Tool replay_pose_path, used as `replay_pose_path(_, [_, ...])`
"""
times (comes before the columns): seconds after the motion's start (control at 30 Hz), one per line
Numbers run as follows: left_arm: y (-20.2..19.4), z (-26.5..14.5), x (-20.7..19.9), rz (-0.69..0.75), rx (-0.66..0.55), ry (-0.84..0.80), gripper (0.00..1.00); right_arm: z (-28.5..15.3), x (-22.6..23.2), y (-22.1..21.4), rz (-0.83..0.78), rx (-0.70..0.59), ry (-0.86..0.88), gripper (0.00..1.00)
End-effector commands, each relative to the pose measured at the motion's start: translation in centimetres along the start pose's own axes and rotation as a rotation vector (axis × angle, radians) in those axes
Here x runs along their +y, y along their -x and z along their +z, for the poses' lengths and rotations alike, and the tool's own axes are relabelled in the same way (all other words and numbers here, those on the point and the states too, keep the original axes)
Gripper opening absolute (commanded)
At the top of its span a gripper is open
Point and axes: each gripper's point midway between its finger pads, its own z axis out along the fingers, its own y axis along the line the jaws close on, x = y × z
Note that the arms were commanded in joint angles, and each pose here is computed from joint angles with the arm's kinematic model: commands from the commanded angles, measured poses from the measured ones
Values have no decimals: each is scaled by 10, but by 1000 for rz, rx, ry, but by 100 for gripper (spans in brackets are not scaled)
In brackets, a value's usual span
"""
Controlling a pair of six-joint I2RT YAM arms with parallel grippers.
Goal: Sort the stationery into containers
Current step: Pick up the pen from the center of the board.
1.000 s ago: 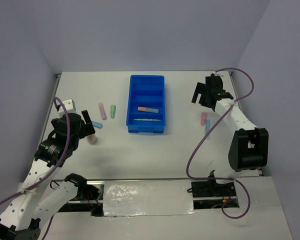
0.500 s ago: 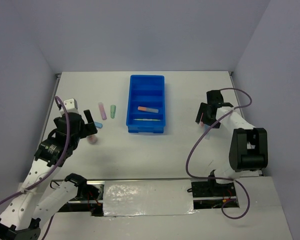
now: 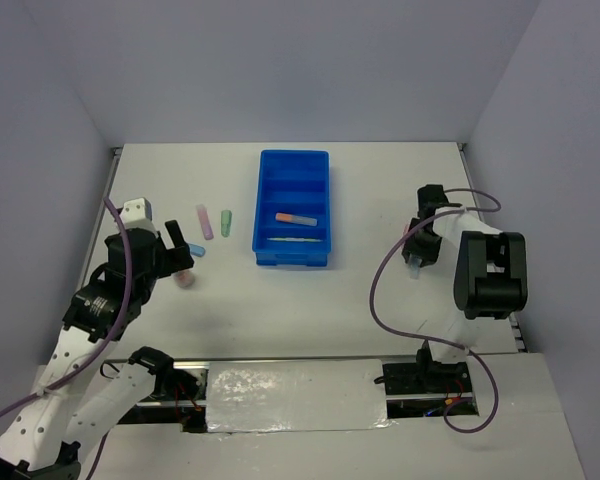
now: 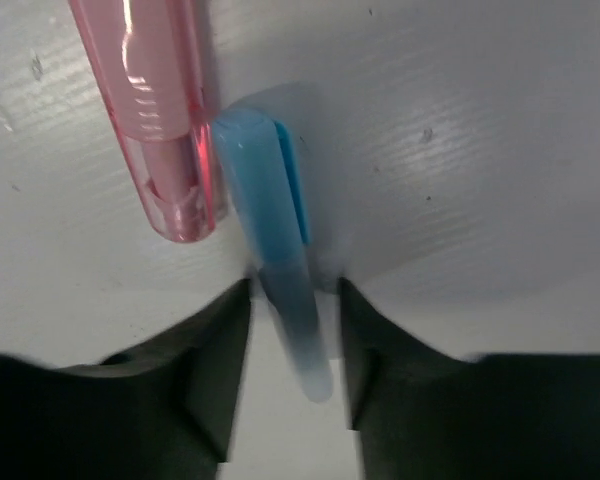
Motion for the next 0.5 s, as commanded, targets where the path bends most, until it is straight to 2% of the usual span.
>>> replay_pose_path(0.0, [7, 1, -6, 13, -29, -34, 99, 5, 5, 1, -33, 37, 20, 41])
replay_pose_path(0.03, [8, 0, -6, 12, -31, -36, 99, 6, 6, -1, -33, 40, 27, 36])
replay_pose_path(0.07, [8, 0, -6, 14, -31, -35, 99, 4, 7, -2, -31, 35, 35, 26])
replay_pose_path(0.17, [9, -2, -7, 13, -37, -43, 99, -12, 5, 3, -23, -12, 41, 19])
replay_pose_path(0.2, [9, -2, -7, 11, -38, -44, 99, -18, 5, 6, -24, -31, 43, 13])
replay_pose_path(0.23, [9, -2, -6, 9, -43, -44, 99, -32, 3, 13, -20, -76, 47, 0])
replay_pose_path(0.37, [11, -4, -5, 3, -55, -44, 99, -92, 4, 46, -9, -241, 65, 0])
replay_pose_path(0.43, [12, -5, -5, 0, -61, -45, 99, -134, 28, 71, -77, -378, 166, 0])
replay_pose_path(0.47, [14, -5, -5, -4, -68, -47, 99, -156, 71, 80, -189, -479, 276, 0])
